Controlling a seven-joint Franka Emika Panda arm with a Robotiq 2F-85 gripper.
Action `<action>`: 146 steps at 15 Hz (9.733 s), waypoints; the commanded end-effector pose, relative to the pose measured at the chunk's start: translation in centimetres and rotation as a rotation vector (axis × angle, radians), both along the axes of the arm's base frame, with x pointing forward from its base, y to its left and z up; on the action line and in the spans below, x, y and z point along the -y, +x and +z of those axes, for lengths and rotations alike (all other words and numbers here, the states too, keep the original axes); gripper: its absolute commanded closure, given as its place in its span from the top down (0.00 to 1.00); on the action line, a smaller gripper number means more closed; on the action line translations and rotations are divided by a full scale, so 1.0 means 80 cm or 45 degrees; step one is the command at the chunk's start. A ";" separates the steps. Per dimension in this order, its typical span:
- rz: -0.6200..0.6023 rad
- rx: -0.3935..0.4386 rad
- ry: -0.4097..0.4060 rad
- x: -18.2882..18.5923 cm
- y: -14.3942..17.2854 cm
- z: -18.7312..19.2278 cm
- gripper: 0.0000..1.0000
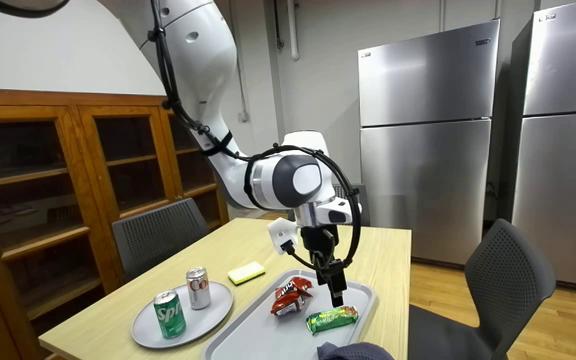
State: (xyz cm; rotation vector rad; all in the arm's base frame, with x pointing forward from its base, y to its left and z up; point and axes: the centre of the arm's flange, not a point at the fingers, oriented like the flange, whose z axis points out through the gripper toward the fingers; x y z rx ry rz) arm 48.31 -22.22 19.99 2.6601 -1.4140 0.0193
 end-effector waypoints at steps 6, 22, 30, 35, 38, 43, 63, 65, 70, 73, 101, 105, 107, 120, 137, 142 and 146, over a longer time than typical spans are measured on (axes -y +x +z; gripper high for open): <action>0.071 -0.005 0.034 -0.009 0.022 -0.022 1.00; 0.086 -0.008 0.032 -0.008 0.026 -0.026 1.00; 0.122 0.010 0.027 0.000 0.031 -0.043 1.00; 0.156 0.062 0.013 0.001 0.032 -0.060 1.00; 0.163 0.079 0.012 0.004 0.031 -0.071 1.00; 0.156 0.091 0.027 0.008 0.029 -0.083 1.00; 0.144 0.065 0.006 0.002 0.020 -0.089 1.00; 0.144 0.065 0.006 0.002 0.020 -0.089 1.00; 0.144 0.065 0.006 0.002 0.020 -0.089 1.00; 0.144 0.065 0.006 0.002 0.020 -0.089 1.00; 0.156 0.071 0.009 -0.002 0.053 -0.106 1.00; 0.163 0.052 0.010 -0.004 0.065 -0.125 1.00; 0.170 0.048 0.008 -0.004 0.070 -0.131 1.00; 0.215 0.038 -0.003 -0.013 0.073 -0.134 0.19; 0.110 0.139 -0.066 0.045 0.094 -0.063 0.13; 0.081 0.173 -0.085 0.062 0.127 -0.045 0.13; 0.040 0.180 -0.094 0.076 0.160 -0.038 0.13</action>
